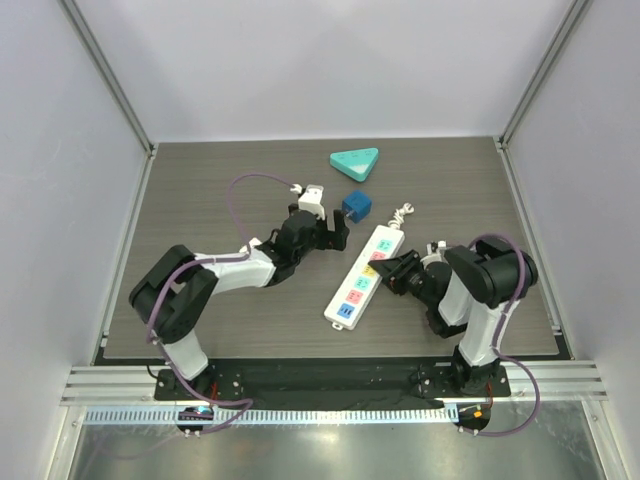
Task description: Pull the plug off the socket
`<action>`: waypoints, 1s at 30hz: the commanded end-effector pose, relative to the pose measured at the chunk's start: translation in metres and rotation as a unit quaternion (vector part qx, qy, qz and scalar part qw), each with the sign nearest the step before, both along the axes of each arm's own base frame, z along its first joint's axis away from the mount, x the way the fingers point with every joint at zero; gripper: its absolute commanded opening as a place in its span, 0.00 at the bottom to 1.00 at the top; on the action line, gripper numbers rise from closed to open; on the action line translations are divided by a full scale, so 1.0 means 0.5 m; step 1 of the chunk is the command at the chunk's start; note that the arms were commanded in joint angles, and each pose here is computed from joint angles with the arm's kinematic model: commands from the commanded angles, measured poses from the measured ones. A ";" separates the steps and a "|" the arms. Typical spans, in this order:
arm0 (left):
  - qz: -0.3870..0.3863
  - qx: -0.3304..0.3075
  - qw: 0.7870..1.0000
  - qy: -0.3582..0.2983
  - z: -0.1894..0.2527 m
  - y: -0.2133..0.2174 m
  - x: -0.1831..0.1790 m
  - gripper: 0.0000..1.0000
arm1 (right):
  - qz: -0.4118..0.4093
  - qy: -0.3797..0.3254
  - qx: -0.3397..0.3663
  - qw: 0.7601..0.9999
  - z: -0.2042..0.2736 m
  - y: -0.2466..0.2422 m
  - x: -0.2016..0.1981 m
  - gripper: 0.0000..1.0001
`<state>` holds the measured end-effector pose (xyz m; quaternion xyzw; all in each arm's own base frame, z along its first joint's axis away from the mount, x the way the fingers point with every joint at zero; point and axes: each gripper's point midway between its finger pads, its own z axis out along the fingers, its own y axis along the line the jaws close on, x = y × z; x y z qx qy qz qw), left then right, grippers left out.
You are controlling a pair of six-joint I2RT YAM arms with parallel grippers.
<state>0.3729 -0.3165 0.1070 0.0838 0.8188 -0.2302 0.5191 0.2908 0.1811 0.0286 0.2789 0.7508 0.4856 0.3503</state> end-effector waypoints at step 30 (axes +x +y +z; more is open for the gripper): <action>0.006 -0.048 0.995 -0.090 0.100 0.052 -0.004 0.94 | -0.318 0.181 -0.144 0.919 0.018 -0.472 -0.057 0.18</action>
